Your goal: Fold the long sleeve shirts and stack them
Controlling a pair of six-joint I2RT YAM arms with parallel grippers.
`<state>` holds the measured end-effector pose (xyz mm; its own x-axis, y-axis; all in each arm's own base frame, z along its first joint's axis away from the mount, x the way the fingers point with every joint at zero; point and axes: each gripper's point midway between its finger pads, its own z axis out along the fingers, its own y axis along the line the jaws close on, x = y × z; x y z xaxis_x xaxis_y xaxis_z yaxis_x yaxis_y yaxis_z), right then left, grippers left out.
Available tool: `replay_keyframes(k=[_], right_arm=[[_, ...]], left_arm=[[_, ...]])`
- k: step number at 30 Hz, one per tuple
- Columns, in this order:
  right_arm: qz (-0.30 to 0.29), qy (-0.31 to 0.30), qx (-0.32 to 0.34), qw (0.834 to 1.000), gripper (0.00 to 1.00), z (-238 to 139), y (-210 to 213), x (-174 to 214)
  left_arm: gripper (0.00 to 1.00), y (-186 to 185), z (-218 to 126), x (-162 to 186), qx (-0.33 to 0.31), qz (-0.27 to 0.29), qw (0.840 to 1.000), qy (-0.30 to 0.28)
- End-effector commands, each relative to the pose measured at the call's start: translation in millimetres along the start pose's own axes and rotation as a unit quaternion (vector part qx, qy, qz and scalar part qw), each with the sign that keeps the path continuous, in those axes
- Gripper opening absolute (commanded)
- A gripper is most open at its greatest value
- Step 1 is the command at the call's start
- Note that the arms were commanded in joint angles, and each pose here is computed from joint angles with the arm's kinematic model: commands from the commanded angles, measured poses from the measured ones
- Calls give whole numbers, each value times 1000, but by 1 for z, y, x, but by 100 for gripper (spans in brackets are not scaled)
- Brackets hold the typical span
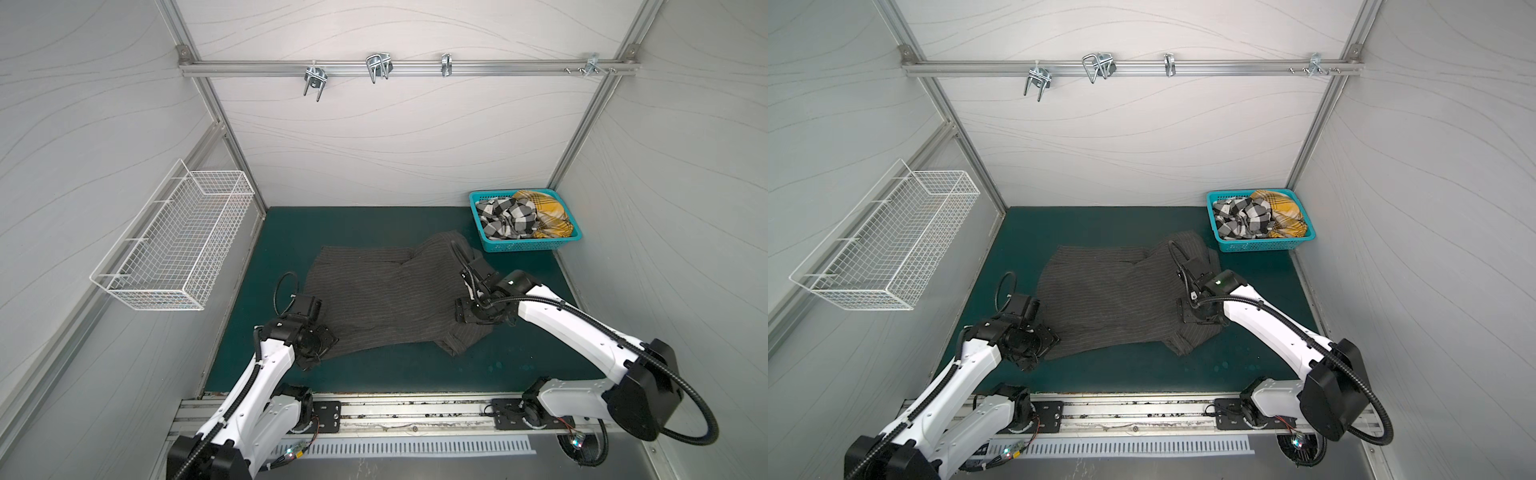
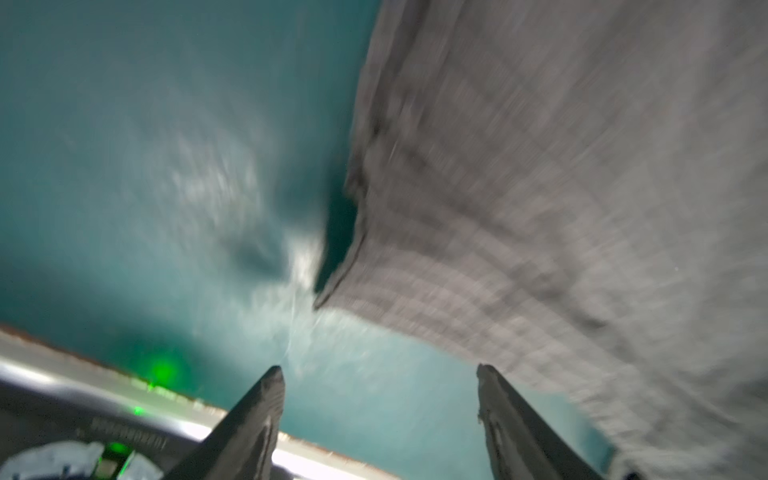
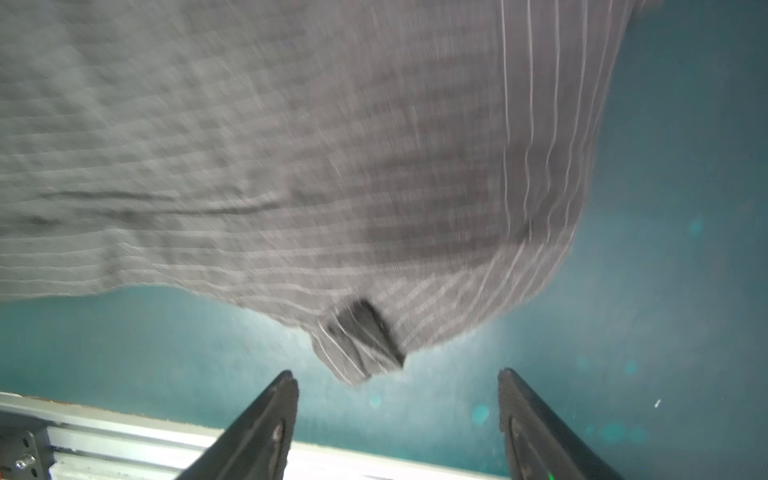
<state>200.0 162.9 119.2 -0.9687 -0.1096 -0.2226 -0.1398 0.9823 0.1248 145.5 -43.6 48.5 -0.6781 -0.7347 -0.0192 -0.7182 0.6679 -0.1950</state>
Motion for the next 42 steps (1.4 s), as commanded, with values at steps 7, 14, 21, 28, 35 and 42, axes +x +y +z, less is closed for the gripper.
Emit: replay_keyframes(k=[7,14,21,28,35,42], right_arm=[[42,38,13,998,77,-2,-15,34],[48,45,13,998,76,5,-19,46],[55,53,6,997,76,11,-19,52],[37,71,-3,997,74,16,-12,65],[-83,87,-73,990,68,10,60,78],[-153,107,-155,970,68,19,141,54]], left_arm=[[65,-3,23,-17,-55,-37,998,-13],[48,-7,39,-32,-70,-34,997,-17],[8,-21,45,-41,-60,-10,998,-14],[0,-67,2,-60,11,31,998,-50],[0,-169,-146,-90,232,75,957,-160],[0,-232,-234,-96,361,113,902,-208]])
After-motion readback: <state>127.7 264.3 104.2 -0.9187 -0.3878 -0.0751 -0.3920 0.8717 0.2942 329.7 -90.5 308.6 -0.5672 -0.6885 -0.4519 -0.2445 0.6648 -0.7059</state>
